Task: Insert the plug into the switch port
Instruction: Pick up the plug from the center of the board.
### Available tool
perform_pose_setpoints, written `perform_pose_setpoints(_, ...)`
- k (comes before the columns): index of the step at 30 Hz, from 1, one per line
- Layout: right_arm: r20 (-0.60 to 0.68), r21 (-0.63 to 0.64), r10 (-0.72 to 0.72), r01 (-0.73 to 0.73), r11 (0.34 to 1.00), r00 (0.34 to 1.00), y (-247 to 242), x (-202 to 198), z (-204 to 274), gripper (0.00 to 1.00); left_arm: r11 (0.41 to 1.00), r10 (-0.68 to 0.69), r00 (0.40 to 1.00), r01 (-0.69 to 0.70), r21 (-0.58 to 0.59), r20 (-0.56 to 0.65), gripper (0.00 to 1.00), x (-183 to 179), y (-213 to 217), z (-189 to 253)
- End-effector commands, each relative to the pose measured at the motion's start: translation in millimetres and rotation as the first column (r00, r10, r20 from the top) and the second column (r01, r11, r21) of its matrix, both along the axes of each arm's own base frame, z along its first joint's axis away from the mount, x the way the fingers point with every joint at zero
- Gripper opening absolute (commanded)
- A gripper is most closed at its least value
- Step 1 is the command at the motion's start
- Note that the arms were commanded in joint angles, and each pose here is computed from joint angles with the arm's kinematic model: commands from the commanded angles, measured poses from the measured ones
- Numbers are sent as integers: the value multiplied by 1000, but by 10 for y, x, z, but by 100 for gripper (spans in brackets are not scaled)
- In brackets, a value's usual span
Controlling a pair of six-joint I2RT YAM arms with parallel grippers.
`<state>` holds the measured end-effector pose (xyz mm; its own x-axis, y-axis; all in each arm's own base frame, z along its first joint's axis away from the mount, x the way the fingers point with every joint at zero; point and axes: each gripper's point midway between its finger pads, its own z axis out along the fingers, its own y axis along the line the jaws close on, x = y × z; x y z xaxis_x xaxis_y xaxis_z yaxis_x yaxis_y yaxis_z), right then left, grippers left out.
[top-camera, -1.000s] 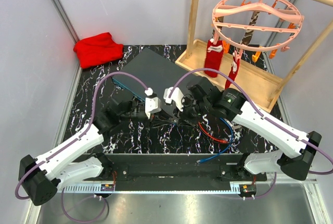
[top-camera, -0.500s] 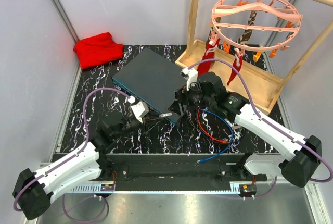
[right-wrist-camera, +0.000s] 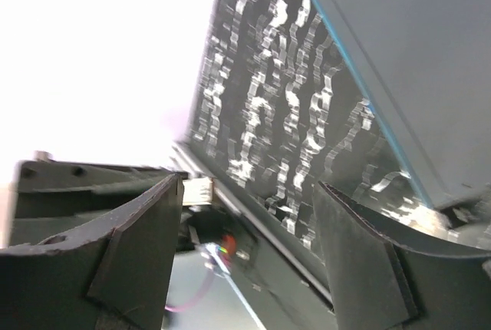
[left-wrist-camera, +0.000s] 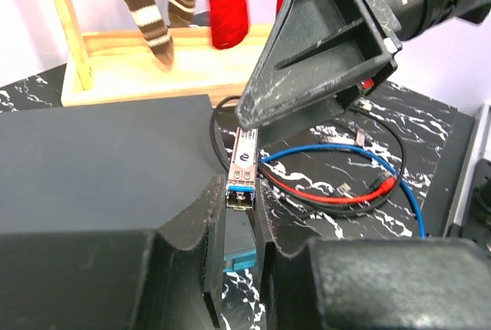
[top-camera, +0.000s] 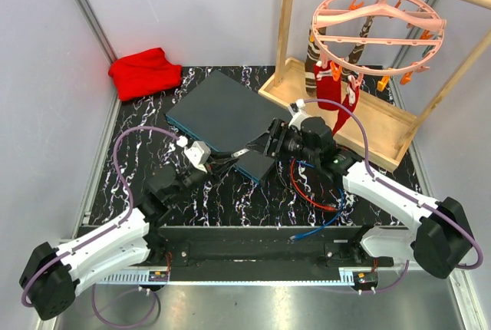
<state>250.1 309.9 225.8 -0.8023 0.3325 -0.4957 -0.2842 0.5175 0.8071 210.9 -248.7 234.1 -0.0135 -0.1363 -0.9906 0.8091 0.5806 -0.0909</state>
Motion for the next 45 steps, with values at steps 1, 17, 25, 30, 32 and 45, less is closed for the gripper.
perform_pose_setpoints(1, 4, 226, -46, 44, 973, 999, 111, 116, 463, 76, 994, 42, 997, -35, -103, 69, 0, 73, 1, 327)
perform_pose_setpoints(17, -77, 310, -19, 42, 950, 997, 219, 130, 373, 63, 989, 50, 995, -37, -144, 88, 0, 113, -43, 442)
perform_pose_setpoints(25, -75, 328, -11, 35, 944, 997, 241, 130, 384, 28, 990, 45, 996, -33, -137, 81, 0, 116, -61, 408)
perform_pose_setpoints(30, -69, 326, -12, 34, 945, 998, 227, 129, 381, 2, 996, 25, 997, -19, -86, 67, 15, 96, -81, 316)
perform_pose_setpoints(32, -57, 322, -15, 32, 946, 998, 210, 131, 383, 0, 997, 37, 997, -33, -64, 64, 36, 110, -60, 308)
perform_pose_setpoints(45, 32, 186, -1, -5, 983, 999, 143, 125, 383, 0, 959, 32, 999, -19, 284, -41, 67, 70, 89, 219)
